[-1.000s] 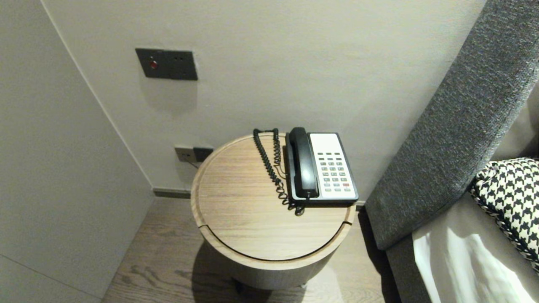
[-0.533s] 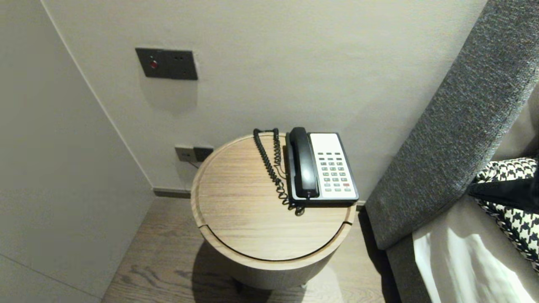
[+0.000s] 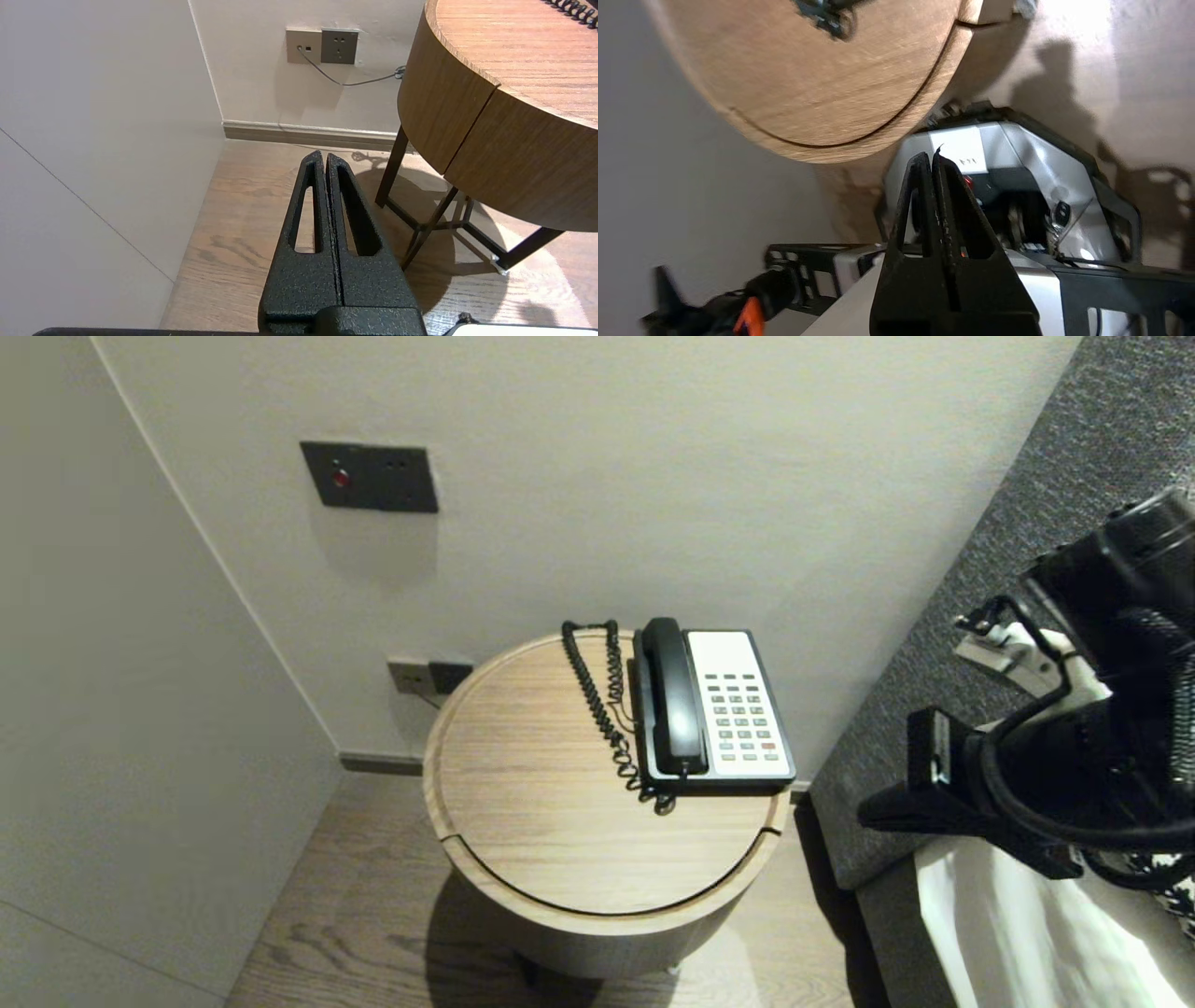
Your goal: Open the nightstand drawer
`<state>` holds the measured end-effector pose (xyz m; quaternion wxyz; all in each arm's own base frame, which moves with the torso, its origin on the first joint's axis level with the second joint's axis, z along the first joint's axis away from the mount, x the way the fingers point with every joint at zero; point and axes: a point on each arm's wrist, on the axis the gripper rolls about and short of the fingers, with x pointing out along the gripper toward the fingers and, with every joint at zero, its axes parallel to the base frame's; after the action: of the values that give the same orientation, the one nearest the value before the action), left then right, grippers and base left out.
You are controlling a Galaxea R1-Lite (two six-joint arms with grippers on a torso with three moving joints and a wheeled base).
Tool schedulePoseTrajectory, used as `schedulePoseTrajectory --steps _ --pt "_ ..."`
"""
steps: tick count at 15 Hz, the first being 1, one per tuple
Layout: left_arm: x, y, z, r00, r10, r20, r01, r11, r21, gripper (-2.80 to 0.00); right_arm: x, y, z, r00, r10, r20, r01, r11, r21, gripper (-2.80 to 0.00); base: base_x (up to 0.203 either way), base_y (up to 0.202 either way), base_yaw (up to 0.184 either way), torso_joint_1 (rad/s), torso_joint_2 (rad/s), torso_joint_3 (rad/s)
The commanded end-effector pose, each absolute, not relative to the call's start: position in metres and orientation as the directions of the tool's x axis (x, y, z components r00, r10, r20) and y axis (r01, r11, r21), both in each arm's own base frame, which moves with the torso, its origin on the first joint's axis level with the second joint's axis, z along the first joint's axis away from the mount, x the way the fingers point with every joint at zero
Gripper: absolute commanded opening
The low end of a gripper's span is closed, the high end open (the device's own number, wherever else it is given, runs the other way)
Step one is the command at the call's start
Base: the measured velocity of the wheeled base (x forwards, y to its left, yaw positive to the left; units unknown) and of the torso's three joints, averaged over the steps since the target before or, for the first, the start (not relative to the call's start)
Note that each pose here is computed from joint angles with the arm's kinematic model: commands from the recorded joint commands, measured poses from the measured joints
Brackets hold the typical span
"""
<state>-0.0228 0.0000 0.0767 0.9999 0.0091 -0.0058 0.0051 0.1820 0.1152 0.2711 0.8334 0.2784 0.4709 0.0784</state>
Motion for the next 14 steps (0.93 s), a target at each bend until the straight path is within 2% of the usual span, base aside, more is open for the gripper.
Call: schedulePoseTrajectory --steps 1,7,14 --pt "-0.023 0.000 0.077 1.000 0.011 0.014 -0.011 1.000 0.018 -2.80 0.197 0.135 0.253 0.477 0.380 -0.793 0.140 0.858 0.495 -2.80 0.000 0.000 0.000 0.000 0.00 0.000" --pt "-0.023 0.000 0.077 1.000 0.011 0.014 -0.011 1.000 0.018 -2.80 0.216 0.159 0.236 0.421 0.370 -0.828 0.132 0.878 0.459 -2.80 0.000 0.000 0.000 0.000 0.00 0.000" --pt "-0.023 0.000 0.077 1.000 0.011 0.014 -0.011 1.000 0.018 -2.80 0.228 0.172 0.223 0.432 0.385 -0.816 0.119 0.872 0.475 -2.80 0.000 0.000 0.000 0.000 0.00 0.000"
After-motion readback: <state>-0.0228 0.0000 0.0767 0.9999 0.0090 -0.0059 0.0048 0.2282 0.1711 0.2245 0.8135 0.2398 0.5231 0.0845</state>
